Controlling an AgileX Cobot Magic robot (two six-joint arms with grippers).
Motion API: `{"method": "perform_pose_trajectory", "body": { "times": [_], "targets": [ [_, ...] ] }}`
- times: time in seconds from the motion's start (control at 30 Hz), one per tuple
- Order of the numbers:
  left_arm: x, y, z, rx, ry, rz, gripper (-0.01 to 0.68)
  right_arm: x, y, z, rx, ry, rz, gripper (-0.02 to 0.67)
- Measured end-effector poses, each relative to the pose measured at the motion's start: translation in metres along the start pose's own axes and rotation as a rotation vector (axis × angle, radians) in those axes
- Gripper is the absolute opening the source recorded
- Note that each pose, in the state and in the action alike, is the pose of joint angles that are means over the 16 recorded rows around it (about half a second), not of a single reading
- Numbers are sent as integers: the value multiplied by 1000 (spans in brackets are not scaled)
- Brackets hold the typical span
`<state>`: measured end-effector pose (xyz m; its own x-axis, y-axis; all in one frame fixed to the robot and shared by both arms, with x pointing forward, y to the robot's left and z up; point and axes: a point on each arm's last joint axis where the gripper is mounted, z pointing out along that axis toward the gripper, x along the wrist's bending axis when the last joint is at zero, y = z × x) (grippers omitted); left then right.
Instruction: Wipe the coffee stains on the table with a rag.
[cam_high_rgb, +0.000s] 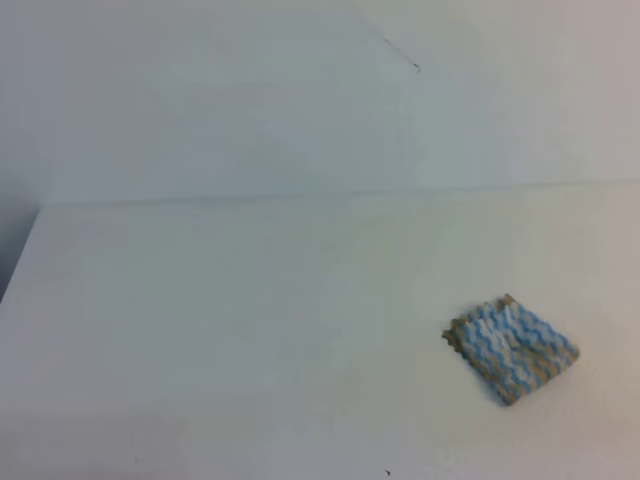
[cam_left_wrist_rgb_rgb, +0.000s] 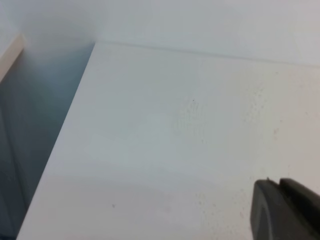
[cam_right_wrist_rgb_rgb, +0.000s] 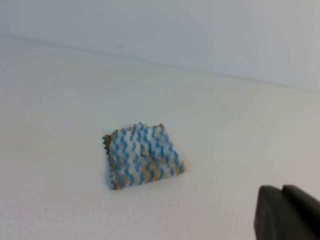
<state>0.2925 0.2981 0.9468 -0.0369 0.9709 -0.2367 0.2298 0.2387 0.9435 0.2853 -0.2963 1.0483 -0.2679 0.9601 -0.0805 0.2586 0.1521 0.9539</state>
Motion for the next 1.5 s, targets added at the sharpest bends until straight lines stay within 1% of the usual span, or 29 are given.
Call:
{"method": "perform_pose_trajectory", "body": {
  "times": [0.2, 0.37, 0.6, 0.8, 0.97, 1.13, 1.3, 1.5],
  "targets": [
    [0, 0, 0, 0, 0, 0, 0, 0, 0, 0, -1, -4, 2, -1],
    [0, 0, 0, 0, 0, 0, 0, -2, -1, 0, 1, -51, 21, -1],
    [0, 0, 0, 0, 0, 0, 0, -8, -5, 0, 6, -199, 91, -1],
    [0, 0, 0, 0, 0, 0, 0, -12, -20, 0, 7, -349, 162, -1],
    [0, 0, 0, 0, 0, 0, 0, -13, -35, 2, -11, -419, 199, -1],
    [0, 0, 0, 0, 0, 0, 0, -11, -47, 5, -31, -438, 218, -2],
    [0, 0, 0, 0, 0, 0, 0, -9, -55, 9, -49, -418, 247, -2],
    [0, 0, 0, 0, 0, 0, 0, -6, -71, 19, -29, -383, 302, -2]
  ]
}}
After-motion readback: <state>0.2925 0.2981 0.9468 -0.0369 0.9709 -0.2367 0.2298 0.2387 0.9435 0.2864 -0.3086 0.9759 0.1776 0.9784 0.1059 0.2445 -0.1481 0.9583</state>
